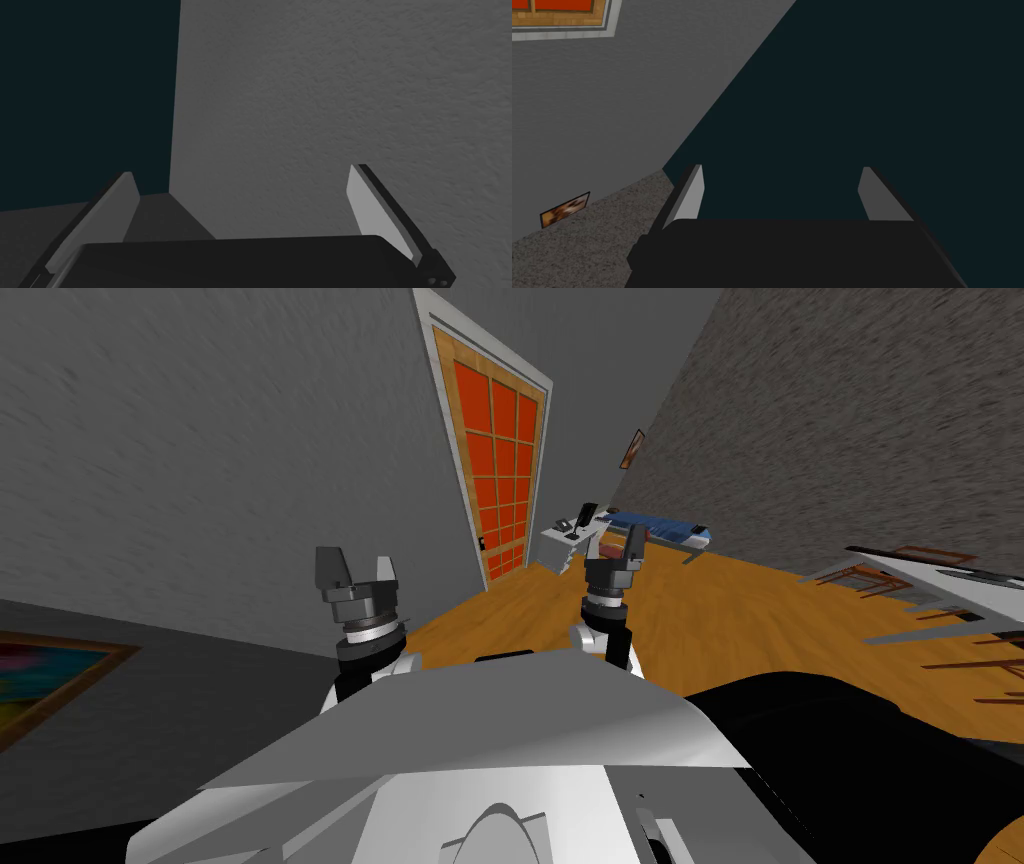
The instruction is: Pull the door open
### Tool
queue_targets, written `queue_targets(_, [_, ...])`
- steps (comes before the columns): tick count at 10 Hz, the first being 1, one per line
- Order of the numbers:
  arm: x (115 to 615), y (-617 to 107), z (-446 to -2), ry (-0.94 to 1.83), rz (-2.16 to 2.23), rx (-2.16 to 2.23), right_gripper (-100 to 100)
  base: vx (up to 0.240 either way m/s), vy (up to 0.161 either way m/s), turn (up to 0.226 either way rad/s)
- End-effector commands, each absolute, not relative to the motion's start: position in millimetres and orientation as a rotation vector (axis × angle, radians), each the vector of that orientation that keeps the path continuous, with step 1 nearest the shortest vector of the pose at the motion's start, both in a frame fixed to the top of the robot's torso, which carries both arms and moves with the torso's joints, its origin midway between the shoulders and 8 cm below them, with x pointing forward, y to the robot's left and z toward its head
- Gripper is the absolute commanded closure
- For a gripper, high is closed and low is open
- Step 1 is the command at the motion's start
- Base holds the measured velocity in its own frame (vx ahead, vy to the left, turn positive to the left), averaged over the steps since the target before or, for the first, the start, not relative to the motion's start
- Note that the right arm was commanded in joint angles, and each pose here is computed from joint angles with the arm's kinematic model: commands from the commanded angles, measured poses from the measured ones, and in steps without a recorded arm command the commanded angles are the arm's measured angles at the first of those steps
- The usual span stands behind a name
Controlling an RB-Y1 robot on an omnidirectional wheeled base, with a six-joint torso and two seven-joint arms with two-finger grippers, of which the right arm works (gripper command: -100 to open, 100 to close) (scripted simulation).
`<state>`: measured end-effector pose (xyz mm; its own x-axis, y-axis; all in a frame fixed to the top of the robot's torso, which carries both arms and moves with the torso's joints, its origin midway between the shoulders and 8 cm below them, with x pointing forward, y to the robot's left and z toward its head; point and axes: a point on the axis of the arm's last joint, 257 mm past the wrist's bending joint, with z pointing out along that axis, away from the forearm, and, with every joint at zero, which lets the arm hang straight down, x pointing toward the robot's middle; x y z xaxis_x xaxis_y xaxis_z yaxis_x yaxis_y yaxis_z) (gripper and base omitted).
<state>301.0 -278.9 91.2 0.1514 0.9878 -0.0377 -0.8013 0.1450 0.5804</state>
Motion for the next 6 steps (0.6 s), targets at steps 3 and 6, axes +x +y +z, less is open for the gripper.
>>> queue_targets(3, [315.1, -277.2, 71.0, 0.473, 1.463, 0.547, -100, 0.106, 0.007, 0.110])
queue_targets(6, [327.2, -275.4, 52.2, 0.474, 1.554, 0.607, -100, 0.118, 0.005, 0.106])
